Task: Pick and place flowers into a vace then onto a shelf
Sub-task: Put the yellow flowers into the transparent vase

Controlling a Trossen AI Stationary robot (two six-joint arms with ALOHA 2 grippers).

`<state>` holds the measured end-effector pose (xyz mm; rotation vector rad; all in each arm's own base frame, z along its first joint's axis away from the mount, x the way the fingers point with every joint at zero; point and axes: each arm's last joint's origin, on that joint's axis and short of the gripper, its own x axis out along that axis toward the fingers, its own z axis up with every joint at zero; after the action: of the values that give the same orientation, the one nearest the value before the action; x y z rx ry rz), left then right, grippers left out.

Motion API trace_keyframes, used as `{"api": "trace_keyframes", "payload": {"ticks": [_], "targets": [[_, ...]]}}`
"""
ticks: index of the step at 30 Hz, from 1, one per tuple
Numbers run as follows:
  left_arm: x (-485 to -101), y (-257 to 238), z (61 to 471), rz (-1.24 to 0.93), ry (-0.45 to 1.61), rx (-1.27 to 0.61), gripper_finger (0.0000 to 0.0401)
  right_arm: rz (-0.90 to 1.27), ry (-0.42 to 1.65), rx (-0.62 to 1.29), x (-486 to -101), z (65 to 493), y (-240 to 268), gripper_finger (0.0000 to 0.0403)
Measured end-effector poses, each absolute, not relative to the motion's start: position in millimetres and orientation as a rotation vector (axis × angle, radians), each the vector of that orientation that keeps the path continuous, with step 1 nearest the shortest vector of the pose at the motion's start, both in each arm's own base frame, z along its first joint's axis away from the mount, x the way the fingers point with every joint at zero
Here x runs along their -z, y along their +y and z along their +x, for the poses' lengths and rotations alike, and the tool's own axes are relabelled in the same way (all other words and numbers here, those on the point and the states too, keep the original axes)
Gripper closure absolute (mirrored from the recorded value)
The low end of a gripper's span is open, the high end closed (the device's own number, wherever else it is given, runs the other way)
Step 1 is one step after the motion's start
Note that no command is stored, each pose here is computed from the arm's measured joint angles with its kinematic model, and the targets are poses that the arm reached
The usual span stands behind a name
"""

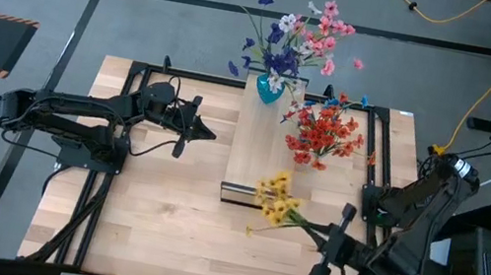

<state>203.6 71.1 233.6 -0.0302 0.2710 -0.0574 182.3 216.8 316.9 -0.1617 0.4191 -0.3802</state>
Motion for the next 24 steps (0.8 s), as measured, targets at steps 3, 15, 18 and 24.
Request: {"api": "trace_keyframes", "payload": {"ticks": [3, 15, 18, 24], "targets": [[-233.6, 71.0, 203.6, -0.032, 0.271, 0.057, 0.0398, -0.282, 0.417, 0.358, -339.4, 187.0, 213.5, 0.0397], [-233.5, 71.0, 203.6, -0.059, 0.272, 0.054, 0.0393, -0.301, 0.371, 0.055, -394.7, 156.5, 170.8, 0.0397], [-233.5, 71.0, 203.6, -0.059, 0.272, 0.054, 0.0393, -0.306, 0.322, -0.052, -382.8, 152.5, 161.9, 0.0397], [-233.5, 71.0, 203.6, -0.059, 0.272, 0.054, 0.0395, -0.284, 0.195, -0.032, -336.1, 139.2, 143.5, 0.0397]]}}
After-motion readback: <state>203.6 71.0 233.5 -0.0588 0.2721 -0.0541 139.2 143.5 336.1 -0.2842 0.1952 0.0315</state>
